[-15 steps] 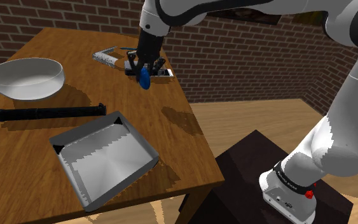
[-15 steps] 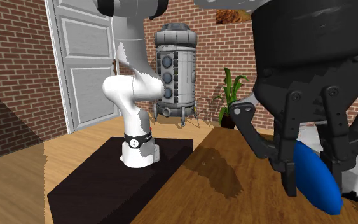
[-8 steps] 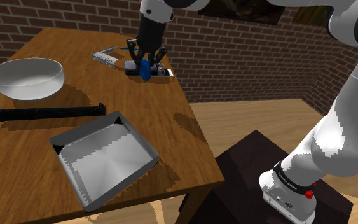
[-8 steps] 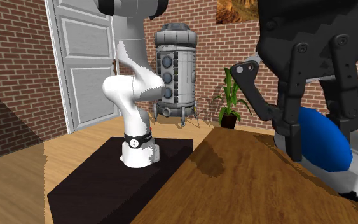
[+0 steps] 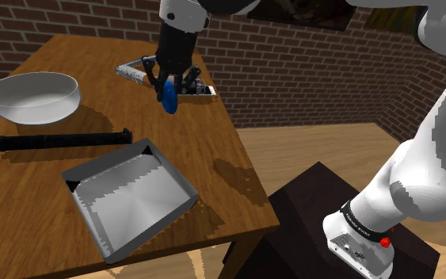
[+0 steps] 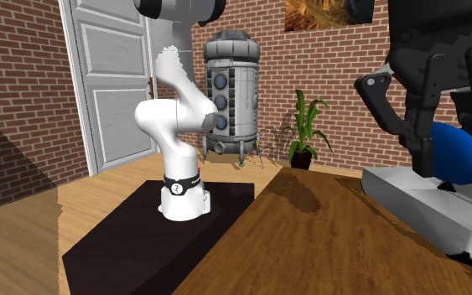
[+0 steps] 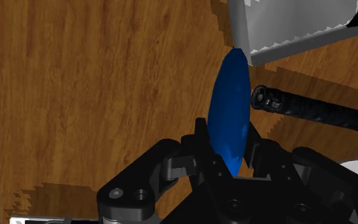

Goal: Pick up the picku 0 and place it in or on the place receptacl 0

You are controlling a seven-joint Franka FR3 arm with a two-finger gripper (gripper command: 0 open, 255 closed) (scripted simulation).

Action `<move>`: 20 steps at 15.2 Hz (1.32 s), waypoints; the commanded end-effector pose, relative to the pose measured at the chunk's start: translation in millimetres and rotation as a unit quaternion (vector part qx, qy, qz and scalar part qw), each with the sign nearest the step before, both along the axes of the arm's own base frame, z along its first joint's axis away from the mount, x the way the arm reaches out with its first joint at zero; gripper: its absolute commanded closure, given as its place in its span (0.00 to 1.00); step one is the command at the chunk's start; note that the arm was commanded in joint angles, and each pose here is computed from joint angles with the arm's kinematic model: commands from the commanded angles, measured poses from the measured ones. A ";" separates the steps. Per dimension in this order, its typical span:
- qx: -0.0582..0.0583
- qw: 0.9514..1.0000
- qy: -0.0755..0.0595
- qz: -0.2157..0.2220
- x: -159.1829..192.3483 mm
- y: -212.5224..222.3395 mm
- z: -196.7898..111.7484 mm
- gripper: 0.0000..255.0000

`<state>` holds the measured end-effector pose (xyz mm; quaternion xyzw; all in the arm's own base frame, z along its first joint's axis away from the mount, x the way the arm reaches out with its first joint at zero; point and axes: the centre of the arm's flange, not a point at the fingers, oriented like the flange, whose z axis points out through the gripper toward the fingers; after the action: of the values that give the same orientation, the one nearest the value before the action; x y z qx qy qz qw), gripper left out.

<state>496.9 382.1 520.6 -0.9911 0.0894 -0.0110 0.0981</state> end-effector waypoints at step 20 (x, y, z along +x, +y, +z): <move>0.000 1.000 0.000 -0.001 -135.8 147.4 -23.5 1.00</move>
<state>361.2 530.1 502.4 -0.9911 0.0900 -0.0109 0.0979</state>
